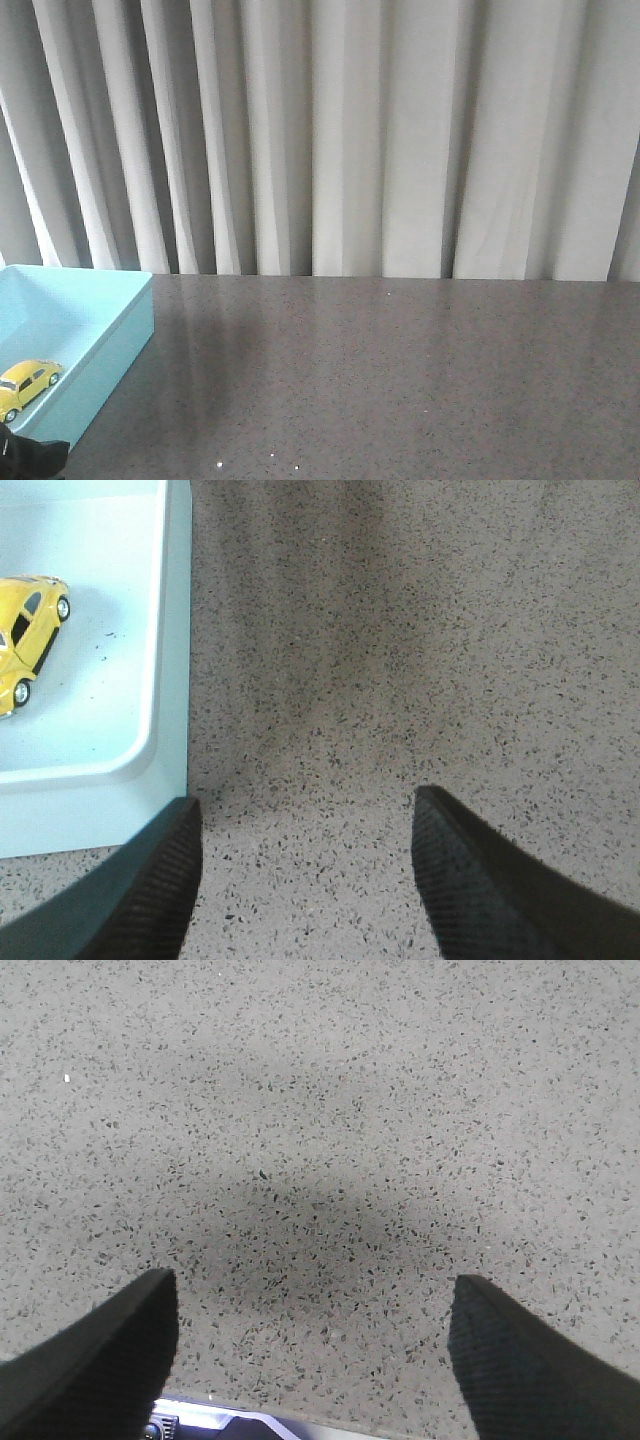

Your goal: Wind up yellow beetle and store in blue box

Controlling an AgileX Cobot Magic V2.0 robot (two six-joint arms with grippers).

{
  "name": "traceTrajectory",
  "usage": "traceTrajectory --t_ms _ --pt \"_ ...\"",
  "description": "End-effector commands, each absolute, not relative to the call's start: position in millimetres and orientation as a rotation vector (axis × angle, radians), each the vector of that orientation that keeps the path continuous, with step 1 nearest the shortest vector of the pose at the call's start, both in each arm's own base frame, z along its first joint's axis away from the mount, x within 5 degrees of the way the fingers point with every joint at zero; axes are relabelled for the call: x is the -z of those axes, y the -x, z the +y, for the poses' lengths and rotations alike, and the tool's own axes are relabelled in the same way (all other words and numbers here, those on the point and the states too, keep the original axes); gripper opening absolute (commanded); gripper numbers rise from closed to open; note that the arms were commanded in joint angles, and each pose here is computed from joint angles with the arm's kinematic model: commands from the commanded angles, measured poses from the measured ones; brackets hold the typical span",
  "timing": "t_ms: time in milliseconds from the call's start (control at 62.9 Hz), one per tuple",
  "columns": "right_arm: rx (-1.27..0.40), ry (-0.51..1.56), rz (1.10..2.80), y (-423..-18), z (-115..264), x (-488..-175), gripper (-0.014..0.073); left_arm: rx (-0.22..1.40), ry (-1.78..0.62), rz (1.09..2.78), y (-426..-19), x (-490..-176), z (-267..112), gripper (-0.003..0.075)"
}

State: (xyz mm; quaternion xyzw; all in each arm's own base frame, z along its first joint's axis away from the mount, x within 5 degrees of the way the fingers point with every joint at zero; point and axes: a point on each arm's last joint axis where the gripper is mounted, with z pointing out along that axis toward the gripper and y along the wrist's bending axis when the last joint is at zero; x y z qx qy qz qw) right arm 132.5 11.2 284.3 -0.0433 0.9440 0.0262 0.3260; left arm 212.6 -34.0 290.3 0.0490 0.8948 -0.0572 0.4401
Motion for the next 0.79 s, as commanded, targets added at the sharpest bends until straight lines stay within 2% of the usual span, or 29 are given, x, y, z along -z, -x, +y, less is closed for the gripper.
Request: traceTrajectory --t_ms 0,397,477,588,636,779 --pt "-0.068 0.111 2.401 -136.3 11.4 -294.8 0.0545 0.178 -0.086 2.110 -215.5 -306.5 -36.0 0.0451" --pt "-0.067 0.110 2.391 -137.0 11.4 -295.5 0.0545 0.183 -0.078 2.075 -217.1 -309.2 -36.1 0.0450" --pt "-0.068 0.111 2.398 -136.5 11.4 -295.0 0.0542 0.183 -0.078 2.076 -217.1 -309.2 -36.1 0.0430" --pt "-0.068 0.111 2.398 -136.5 11.4 -295.0 0.0497 0.183 -0.078 2.077 -217.0 -309.1 -36.1 0.0357" --pt "-0.068 0.111 2.398 -136.5 11.4 -295.0 0.0465 0.183 -0.078 2.077 -217.0 -309.1 -36.1 0.0303" --pt "-0.068 0.111 2.398 -136.5 11.4 -295.0 0.0325 0.183 -0.078 2.078 -217.0 -309.0 -36.1 0.0155"
